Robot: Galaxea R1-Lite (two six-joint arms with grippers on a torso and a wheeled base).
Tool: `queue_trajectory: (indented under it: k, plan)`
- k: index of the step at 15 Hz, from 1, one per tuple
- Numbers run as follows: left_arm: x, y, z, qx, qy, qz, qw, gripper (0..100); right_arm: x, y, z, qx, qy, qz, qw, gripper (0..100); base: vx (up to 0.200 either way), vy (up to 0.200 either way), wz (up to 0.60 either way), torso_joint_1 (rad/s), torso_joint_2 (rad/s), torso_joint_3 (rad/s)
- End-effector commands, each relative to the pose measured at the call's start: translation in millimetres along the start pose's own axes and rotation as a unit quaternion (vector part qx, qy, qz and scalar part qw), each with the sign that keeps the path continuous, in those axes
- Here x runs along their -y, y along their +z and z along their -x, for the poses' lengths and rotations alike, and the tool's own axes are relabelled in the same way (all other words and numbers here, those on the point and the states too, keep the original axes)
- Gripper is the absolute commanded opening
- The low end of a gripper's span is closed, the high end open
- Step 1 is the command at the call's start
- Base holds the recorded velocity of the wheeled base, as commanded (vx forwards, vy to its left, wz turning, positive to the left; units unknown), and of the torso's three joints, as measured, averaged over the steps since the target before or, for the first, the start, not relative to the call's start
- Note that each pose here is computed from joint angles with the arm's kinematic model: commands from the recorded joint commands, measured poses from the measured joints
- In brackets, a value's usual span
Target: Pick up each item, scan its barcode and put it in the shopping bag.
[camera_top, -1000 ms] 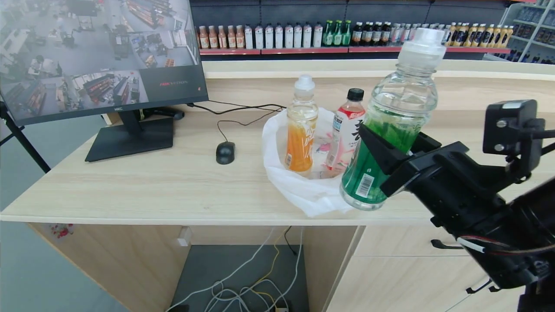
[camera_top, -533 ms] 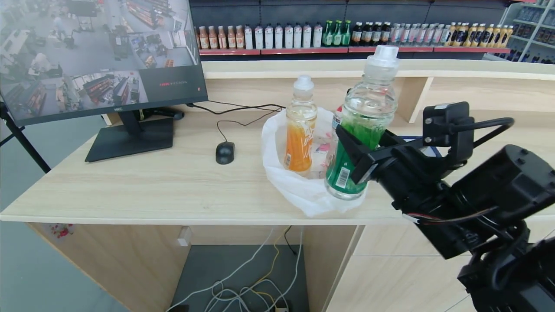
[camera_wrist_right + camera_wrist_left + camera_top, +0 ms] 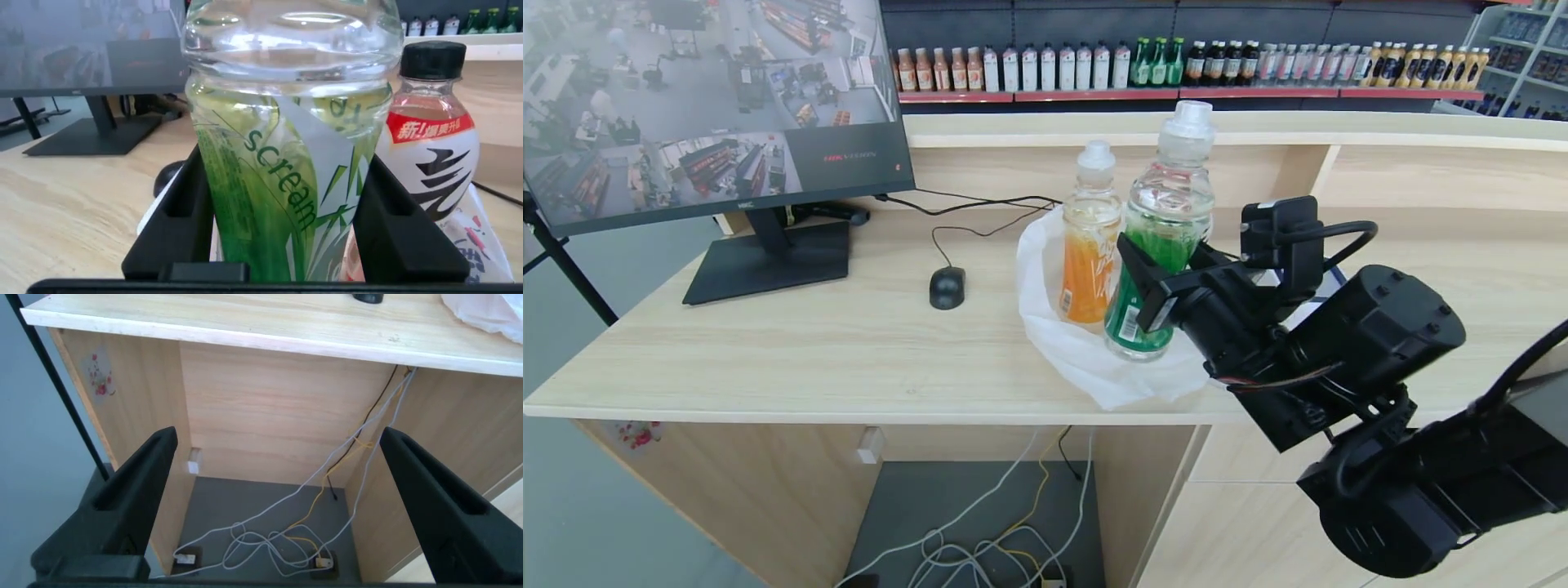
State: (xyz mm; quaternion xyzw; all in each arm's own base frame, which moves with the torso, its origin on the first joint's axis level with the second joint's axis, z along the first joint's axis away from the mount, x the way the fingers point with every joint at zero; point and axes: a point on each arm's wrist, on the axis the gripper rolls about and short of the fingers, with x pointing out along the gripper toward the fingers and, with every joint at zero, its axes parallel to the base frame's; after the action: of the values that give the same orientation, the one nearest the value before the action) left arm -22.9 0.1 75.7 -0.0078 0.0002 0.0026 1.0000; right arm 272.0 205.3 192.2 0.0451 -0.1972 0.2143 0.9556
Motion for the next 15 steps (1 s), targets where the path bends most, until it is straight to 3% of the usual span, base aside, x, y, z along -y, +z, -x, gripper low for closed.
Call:
queue_trajectory:
  k: [1, 6, 15]
  plan:
    - [0.0, 0.1, 0, 0.000, 0.001, 0.000, 1.0000, 100, -2, -12, -8, -0.005, 0.000, -0.001, 1.000, 0, 0.000, 0.000, 0.00, 0.000, 0.00, 0.000]
    - [0.0, 0.1, 0, 0.000, 0.000, -0.001, 1.0000, 100, 16, -23, -18, -0.008, -0.026, 0.010, 1.000, 0, 0.000, 0.000, 0.00, 0.000, 0.00, 0.000]
    - [0.0, 0.1, 0, 0.000, 0.001, -0.001, 1.0000, 100, 14, -41, -25, -0.019, -0.024, 0.013, 0.999, 0, 0.000, 0.000, 0.00, 0.000, 0.00, 0.000]
